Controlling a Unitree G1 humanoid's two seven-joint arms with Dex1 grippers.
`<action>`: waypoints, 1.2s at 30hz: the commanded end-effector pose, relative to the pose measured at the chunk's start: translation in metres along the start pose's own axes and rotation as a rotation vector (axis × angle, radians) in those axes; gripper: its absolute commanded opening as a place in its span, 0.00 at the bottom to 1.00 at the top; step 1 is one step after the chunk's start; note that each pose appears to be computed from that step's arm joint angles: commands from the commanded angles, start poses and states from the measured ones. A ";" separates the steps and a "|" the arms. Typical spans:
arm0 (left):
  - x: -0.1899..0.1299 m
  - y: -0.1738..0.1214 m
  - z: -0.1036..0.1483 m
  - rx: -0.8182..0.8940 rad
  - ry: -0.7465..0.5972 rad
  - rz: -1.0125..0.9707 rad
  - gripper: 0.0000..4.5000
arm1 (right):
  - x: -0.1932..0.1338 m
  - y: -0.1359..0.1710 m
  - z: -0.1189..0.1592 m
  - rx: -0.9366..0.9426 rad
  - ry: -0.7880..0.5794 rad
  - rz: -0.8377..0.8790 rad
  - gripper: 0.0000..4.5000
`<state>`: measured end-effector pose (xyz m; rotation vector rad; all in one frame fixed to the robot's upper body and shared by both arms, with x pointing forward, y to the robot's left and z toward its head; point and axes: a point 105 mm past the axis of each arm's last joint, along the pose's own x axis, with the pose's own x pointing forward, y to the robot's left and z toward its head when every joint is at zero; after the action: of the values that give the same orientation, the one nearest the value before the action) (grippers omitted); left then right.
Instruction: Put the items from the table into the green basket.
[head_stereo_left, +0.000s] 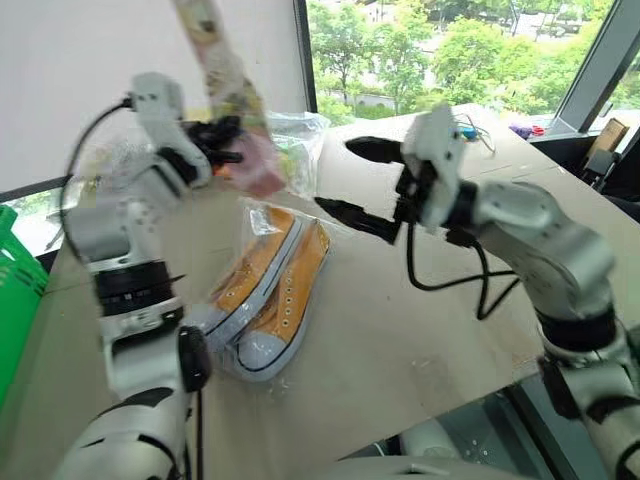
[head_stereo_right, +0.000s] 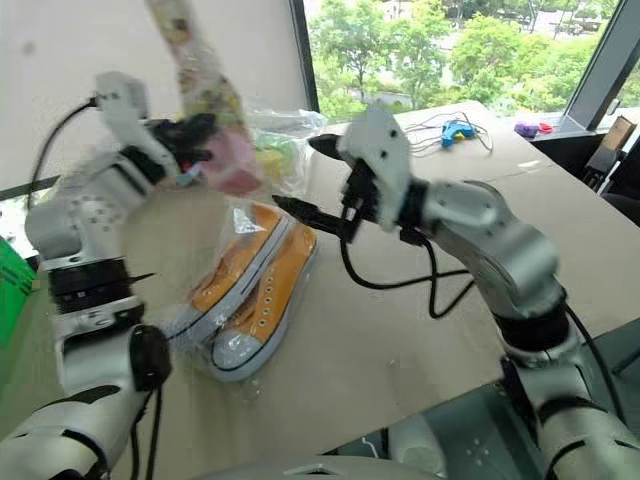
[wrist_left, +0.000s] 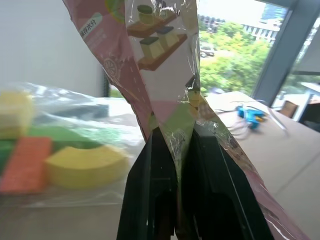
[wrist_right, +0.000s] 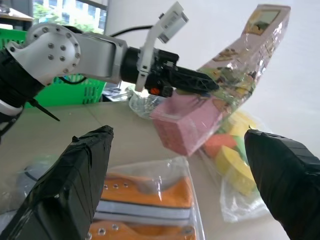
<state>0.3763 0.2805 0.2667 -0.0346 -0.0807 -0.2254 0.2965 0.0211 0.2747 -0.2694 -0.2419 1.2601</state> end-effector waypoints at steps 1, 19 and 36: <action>-0.036 0.037 0.047 0.224 -0.119 0.134 0.08 | 0.022 0.011 0.024 -0.026 -0.068 0.146 1.00; -0.218 0.218 0.079 1.098 0.461 0.781 0.08 | 0.060 0.044 0.082 -0.128 -0.209 0.419 1.00; -0.213 0.226 0.028 1.120 0.643 0.703 0.08 | 0.063 0.025 0.083 -0.112 -0.164 0.267 1.00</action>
<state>0.2163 0.5510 0.2546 1.0830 0.5082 0.5151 0.2688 0.0994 0.3289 -0.3061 -0.3649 1.5462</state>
